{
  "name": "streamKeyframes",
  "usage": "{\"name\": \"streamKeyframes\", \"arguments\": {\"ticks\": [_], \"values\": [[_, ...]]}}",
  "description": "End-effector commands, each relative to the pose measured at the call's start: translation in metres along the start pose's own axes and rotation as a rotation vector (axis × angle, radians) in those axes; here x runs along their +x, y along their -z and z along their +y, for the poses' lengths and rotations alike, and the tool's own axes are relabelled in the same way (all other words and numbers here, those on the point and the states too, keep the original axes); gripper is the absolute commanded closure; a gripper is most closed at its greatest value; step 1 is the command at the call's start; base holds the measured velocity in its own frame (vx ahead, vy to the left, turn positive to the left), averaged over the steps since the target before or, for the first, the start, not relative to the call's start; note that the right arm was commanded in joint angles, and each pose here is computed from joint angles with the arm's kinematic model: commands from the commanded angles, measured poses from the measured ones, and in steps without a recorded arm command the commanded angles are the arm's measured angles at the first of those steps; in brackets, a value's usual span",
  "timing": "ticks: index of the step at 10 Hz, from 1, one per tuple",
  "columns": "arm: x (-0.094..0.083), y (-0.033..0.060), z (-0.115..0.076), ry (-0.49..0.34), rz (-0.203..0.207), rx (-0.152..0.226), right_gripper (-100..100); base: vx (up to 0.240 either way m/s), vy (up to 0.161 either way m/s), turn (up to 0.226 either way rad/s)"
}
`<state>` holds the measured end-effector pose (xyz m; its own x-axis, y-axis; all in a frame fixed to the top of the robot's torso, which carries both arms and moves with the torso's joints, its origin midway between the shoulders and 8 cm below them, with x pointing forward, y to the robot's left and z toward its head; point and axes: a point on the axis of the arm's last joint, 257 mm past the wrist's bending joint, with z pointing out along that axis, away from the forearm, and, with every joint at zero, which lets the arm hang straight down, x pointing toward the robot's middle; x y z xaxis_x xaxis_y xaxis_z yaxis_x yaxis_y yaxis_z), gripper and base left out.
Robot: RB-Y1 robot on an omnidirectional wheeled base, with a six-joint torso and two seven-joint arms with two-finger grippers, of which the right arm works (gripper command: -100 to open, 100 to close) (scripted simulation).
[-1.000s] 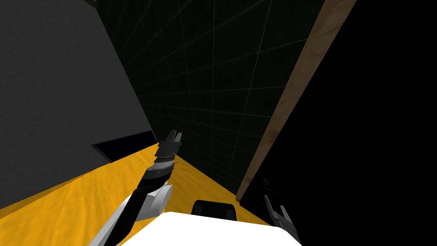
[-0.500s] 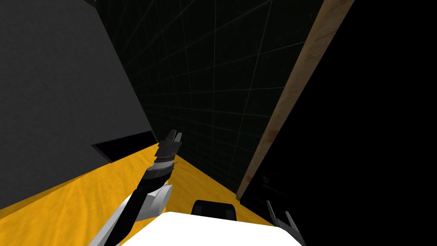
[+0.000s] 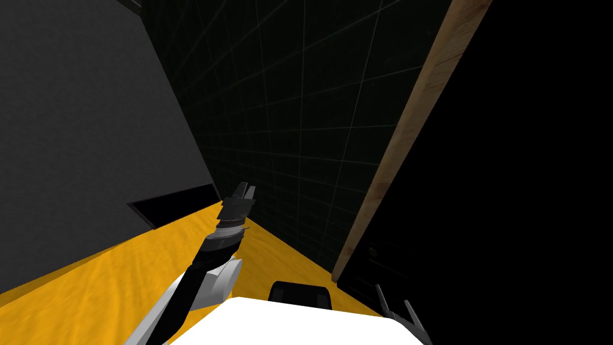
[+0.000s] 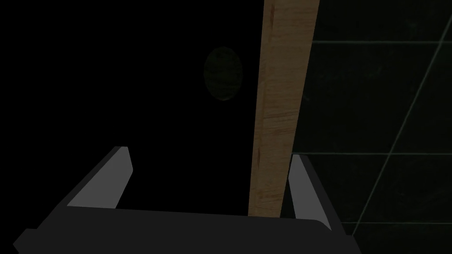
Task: Pull the door open
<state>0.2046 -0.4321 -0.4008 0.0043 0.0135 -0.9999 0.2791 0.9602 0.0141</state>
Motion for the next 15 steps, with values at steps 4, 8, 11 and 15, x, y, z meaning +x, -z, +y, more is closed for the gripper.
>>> {"name": "streamKeyframes", "arguments": {"ticks": [4, 8, 11, 15], "values": [[-0.001, -0.0144, -0.006, 0.001, -0.001, 0.013, -100, 0.181, -0.053, 0.031], [-0.001, -0.0187, -0.008, 0.001, -0.003, 0.017, 100, 0.127, -0.035, 0.015], [-0.001, -0.0187, -0.008, 0.001, -0.003, 0.017, 100, -0.026, 0.006, 0.004], [0.000, -0.0201, -0.008, -0.058, 0.000, 0.021, 100, -0.022, 0.001, 0.017]]}}
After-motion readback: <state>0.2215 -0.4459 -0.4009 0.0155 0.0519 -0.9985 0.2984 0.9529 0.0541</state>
